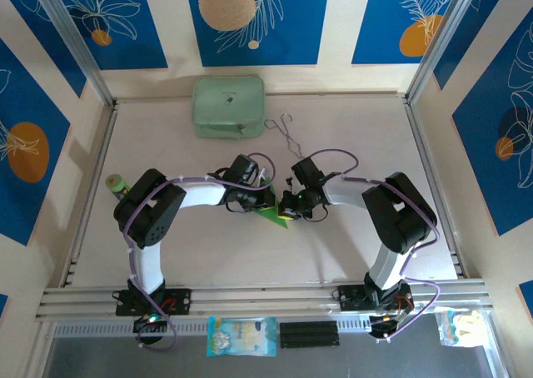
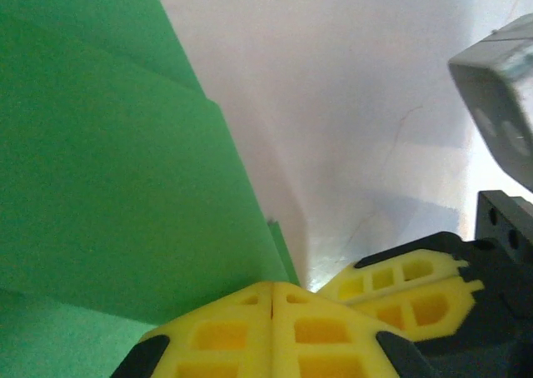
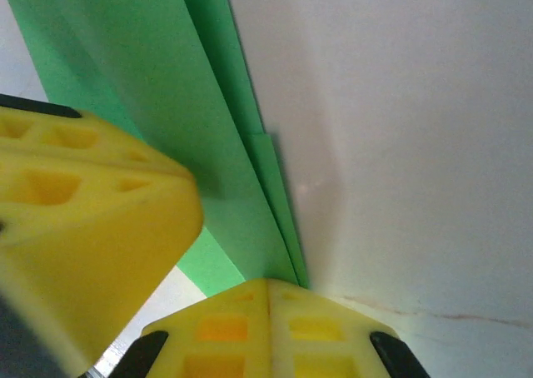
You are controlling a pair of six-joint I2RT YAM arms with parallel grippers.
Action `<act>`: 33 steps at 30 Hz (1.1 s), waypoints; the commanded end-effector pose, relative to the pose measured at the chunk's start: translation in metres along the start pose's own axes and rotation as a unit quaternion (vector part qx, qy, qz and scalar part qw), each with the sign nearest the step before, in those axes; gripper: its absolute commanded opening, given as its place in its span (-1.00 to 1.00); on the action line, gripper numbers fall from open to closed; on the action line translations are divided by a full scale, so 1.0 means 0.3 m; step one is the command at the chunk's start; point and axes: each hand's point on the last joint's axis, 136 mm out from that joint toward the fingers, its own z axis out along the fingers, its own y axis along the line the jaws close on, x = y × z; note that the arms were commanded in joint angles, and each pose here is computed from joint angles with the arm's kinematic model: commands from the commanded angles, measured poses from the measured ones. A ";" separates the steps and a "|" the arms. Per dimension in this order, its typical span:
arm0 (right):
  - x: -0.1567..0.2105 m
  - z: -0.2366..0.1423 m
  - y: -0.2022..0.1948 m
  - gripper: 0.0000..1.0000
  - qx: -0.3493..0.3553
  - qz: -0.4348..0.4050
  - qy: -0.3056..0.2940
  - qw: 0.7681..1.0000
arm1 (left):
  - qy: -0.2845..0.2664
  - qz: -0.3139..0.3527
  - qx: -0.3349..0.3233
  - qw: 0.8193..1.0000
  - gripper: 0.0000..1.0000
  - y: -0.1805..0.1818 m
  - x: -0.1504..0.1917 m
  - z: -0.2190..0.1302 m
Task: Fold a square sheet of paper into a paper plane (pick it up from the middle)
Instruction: Fourth fold the wing at the center of the table.
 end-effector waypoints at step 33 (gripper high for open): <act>0.197 0.036 -0.335 -0.99 0.187 0.055 0.085 0.977 | -0.053 -0.064 -0.187 0.979 -0.74 0.460 -0.260 -0.147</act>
